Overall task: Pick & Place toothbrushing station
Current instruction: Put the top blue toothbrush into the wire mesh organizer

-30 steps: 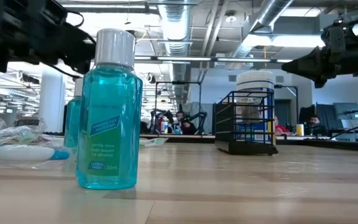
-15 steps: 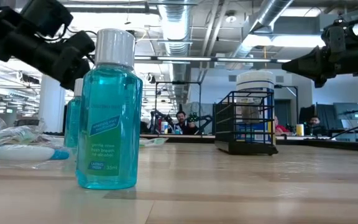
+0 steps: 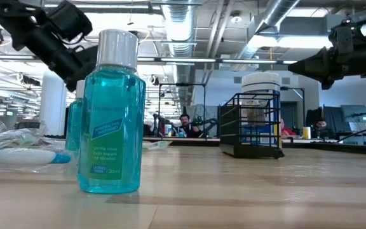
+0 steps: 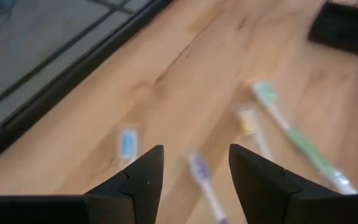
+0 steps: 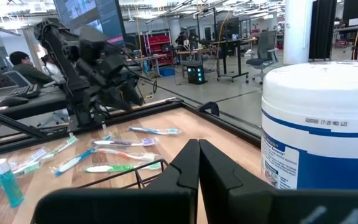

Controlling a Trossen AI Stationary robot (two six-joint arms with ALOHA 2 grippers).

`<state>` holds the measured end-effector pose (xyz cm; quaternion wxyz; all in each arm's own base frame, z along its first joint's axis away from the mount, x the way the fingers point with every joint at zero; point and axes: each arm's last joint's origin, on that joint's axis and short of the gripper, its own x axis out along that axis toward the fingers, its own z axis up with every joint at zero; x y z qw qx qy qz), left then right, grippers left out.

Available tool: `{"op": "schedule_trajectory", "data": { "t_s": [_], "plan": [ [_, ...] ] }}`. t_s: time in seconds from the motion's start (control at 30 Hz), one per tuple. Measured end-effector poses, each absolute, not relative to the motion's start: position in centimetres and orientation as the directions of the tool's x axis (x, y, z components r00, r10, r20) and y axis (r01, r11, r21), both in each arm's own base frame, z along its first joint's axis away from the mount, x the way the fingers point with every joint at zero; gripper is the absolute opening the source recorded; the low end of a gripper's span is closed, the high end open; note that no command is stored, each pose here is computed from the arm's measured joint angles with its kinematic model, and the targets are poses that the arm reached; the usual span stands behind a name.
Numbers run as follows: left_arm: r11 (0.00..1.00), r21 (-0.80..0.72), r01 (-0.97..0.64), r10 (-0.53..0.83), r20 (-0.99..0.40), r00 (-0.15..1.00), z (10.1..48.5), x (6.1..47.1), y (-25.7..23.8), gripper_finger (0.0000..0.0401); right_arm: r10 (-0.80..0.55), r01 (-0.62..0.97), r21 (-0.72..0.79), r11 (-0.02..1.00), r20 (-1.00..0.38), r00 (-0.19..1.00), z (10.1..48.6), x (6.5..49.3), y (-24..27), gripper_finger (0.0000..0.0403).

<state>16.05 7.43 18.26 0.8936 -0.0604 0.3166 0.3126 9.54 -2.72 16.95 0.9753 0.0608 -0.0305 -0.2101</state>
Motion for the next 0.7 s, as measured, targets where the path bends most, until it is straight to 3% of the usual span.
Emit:
{"op": "schedule_trajectory", "data": {
  "t_s": [0.43, 0.7],
  "plan": [
    [0.739, 0.140, -0.659, 0.491, -0.782, 0.384, 14.4, 15.0, 11.9, 0.0176, -0.416, 0.408, 0.131, 0.903, 0.035, 0.909, 17.0, 9.5, -2.7, 0.0000],
    [0.737, 0.140, -0.661, 0.472, -0.806, 0.356, 13.7, 15.1, 12.2, 0.0176, -0.415, 0.408, 0.128, 0.904, 0.035, 0.909, 17.0, 9.5, -2.7, 0.0000]
  ]
}}
